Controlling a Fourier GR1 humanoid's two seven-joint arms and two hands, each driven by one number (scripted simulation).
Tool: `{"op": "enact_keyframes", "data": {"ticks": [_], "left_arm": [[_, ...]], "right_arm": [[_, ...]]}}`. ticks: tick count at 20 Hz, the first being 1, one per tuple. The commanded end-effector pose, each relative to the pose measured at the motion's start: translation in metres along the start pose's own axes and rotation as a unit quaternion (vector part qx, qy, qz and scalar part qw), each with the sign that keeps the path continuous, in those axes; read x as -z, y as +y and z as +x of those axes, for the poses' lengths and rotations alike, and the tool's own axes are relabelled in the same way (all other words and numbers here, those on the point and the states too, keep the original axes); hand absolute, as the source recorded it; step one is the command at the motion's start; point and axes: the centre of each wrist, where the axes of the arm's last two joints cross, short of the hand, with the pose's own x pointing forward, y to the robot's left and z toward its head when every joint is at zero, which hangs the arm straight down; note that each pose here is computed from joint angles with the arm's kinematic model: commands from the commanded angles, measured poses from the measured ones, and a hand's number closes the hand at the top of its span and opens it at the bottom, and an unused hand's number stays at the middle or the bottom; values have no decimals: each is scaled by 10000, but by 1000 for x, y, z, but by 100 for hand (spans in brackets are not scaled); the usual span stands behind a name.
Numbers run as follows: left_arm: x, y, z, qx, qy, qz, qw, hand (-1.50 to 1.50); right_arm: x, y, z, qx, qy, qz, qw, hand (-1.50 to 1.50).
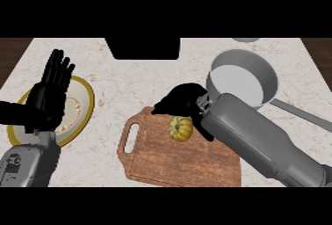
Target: Pick the squash from the cutting board and place it in the pot
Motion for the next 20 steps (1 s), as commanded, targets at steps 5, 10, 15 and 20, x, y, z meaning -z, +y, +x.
{"op": "enact_keyframes", "data": {"ticks": [5, 10, 15, 20], "left_arm": [[0, 15, -6, -50, -47, 81, 9999, 0], [1, 1, 20, -89, 60, -52, 9999, 0], [-7, -1, -11, 109, -17, -6, 9999, 0], [-5, 3, -10, -172, -15, -74, 9998, 0]], "right_arm": [[6, 31, 5, -79, -317, -225, 9992, -150], [-1, 41, 1, -347, 235, -144, 9990, -150], [30, 49, -7, -246, 384, -130, 9989, -150], [51, 70, -19, -325, 231, -62, 9992, -150]]}}
